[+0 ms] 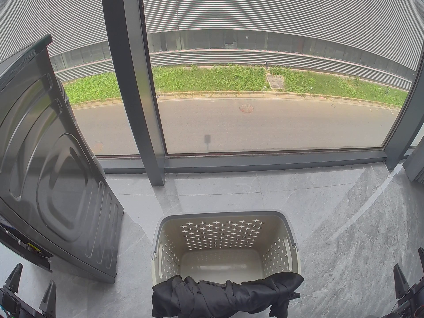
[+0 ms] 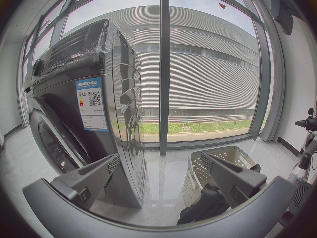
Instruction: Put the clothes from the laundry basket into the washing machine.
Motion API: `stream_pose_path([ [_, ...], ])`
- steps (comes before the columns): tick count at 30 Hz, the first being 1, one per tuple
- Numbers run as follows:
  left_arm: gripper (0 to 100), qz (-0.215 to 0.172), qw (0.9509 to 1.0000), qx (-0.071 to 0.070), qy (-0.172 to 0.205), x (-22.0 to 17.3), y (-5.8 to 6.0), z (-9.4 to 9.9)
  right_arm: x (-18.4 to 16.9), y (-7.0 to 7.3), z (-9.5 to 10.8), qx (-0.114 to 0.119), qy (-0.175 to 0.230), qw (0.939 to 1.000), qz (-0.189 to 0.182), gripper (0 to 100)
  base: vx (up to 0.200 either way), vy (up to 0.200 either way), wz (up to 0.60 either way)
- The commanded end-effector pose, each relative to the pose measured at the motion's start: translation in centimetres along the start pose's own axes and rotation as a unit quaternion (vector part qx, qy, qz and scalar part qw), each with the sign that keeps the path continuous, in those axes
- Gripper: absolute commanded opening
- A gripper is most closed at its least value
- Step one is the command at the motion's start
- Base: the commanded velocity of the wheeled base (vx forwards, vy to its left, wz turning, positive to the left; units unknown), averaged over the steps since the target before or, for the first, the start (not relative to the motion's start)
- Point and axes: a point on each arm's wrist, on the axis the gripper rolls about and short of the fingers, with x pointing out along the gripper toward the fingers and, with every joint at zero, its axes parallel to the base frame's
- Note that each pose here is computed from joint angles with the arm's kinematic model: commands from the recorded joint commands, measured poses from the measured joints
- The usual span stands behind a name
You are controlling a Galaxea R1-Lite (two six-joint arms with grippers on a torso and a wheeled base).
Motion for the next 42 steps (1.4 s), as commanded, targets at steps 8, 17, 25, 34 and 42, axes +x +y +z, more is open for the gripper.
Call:
stream_pose_path([
  [8, 100, -0.001, 1.0000, 0.000, 0.001, 0.00, 0.01, -0.53, 0.00, 0.00, -0.52, 0.000, 0.001, 1.0000, 0.000, 100, 0.075, 0.000, 0.00],
  [17, 100, -0.001, 1.0000, 0.000, 0.001, 0.00, 0.01, -0.53, 0.00, 0.00, -0.52, 0.000, 0.001, 1.0000, 0.000, 100, 0.000, 0.000, 0.00],
  [25, 100, -0.001, 1.0000, 0.000, 0.001, 0.00, 0.01, -0.53, 0.00, 0.00, -0.52, 0.000, 0.001, 1.0000, 0.000, 100, 0.000, 0.000, 0.00],
  [34, 100, -0.001, 1.0000, 0.000, 0.001, 0.00, 0.01, -0.53, 0.00, 0.00, -0.52, 0.000, 0.001, 1.0000, 0.000, 100, 0.000, 0.000, 0.00],
  [42, 100, -0.001, 1.0000, 0.000, 0.001, 0.00, 0.01, -0.53, 0.00, 0.00, -0.52, 0.000, 0.001, 1.0000, 0.000, 100, 0.000, 0.000, 0.00],
])
